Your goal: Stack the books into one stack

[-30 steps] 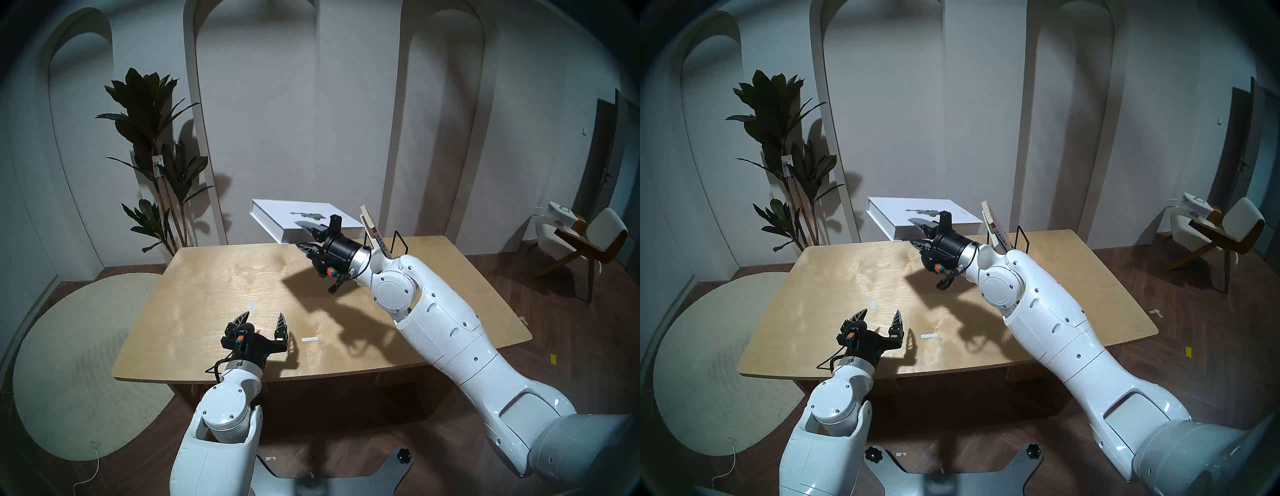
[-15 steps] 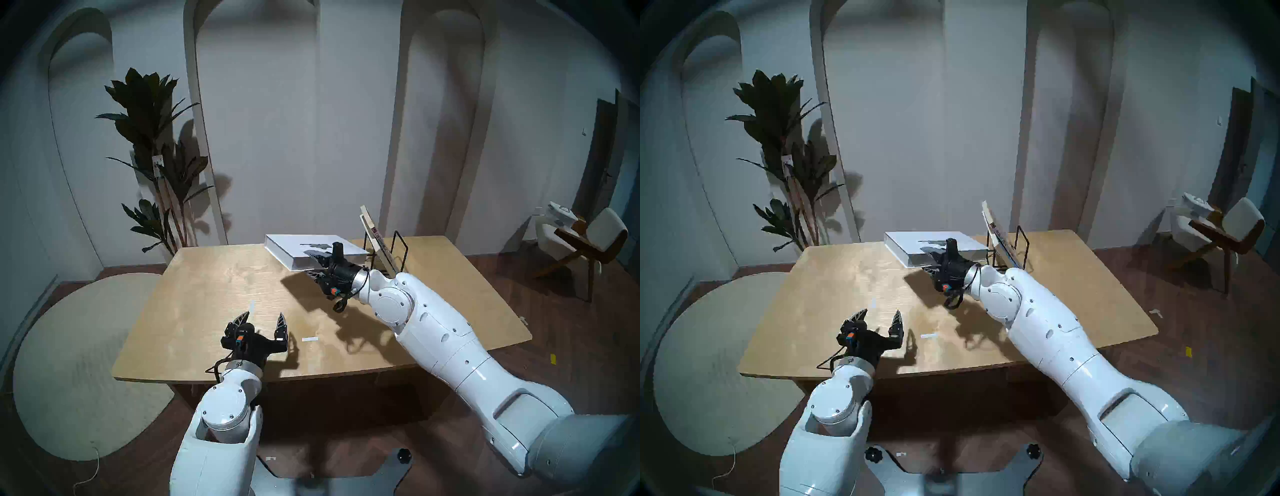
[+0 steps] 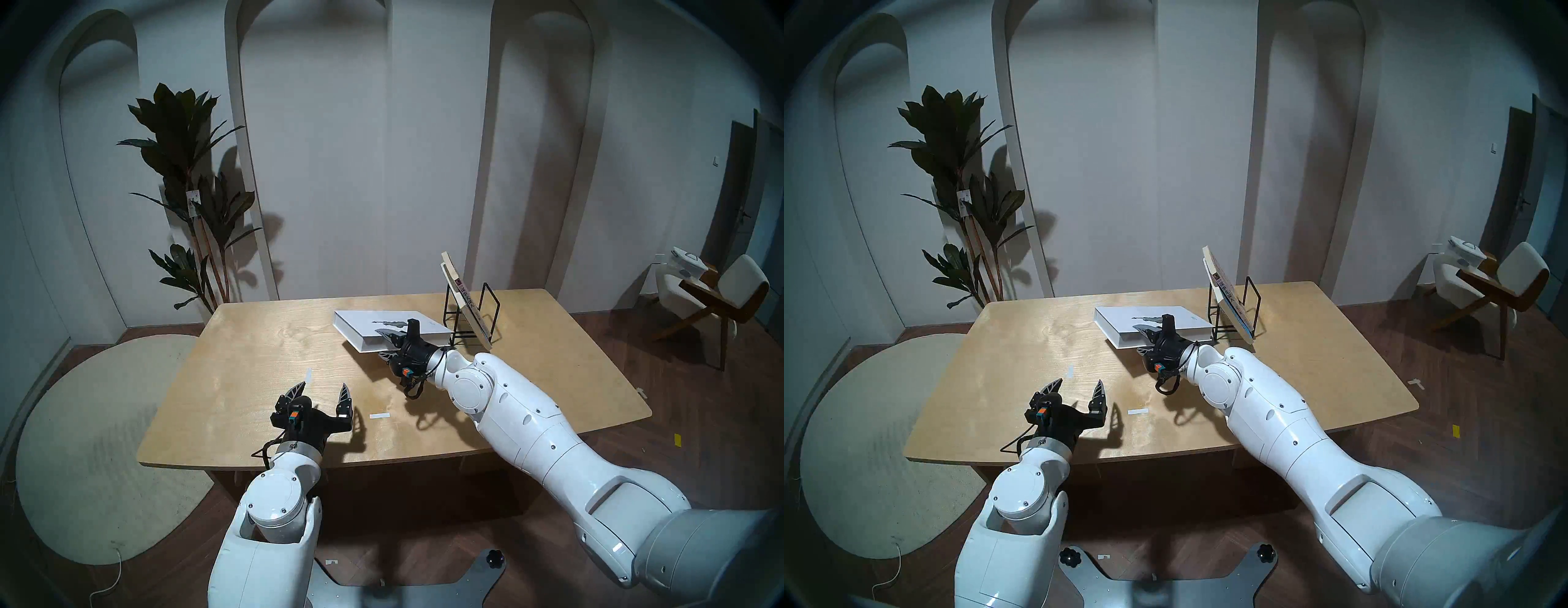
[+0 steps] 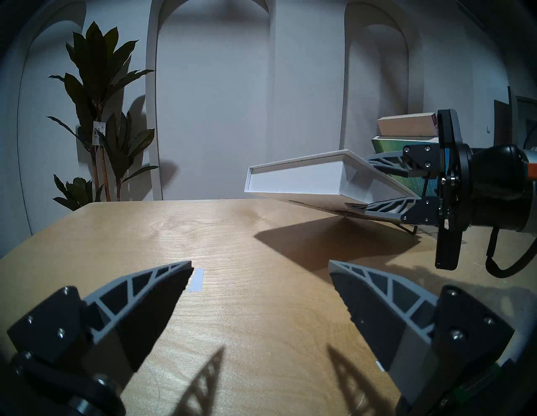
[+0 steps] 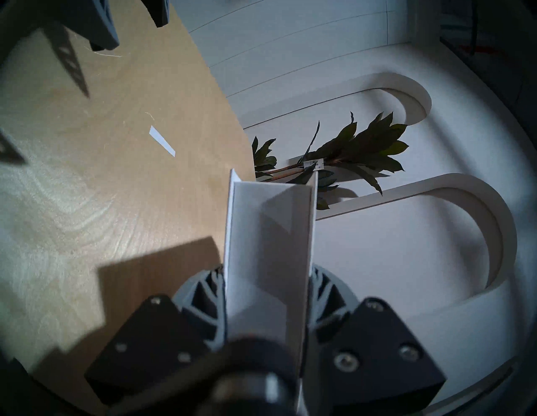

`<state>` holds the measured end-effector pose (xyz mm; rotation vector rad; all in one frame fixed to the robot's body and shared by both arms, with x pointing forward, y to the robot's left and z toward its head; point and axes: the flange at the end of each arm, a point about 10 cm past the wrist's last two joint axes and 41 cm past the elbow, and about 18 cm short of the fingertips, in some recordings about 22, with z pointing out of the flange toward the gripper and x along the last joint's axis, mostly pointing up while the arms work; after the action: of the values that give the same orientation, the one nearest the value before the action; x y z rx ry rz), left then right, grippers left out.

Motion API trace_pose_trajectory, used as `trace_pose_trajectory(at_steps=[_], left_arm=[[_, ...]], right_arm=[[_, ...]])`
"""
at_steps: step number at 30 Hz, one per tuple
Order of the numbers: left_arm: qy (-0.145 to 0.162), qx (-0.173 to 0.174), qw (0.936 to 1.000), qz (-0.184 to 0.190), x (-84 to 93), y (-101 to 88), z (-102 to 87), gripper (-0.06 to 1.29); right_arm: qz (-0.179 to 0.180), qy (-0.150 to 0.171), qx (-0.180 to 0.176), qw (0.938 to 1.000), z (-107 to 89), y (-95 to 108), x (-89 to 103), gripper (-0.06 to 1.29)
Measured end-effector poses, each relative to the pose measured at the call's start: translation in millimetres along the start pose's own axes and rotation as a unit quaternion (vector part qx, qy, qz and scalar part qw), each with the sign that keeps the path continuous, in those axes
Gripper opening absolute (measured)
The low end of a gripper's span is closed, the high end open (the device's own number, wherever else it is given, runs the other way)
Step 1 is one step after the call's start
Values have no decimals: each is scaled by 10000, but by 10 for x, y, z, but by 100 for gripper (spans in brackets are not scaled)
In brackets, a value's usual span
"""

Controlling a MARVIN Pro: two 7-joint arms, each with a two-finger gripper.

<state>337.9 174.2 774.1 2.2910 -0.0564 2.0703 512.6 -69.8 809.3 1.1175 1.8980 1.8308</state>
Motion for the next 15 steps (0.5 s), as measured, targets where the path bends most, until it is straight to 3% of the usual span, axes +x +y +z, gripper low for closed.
trace_pose_trajectory(at_steps=[11, 15], left_arm=[[-2, 0, 10000, 0, -2, 0, 0, 124], [-3, 0, 10000, 0, -2, 0, 0, 124]], right_arm=[[71, 58, -15, 10000, 205, -15, 105, 35], [105, -61, 2, 9999, 308, -67, 142, 35]])
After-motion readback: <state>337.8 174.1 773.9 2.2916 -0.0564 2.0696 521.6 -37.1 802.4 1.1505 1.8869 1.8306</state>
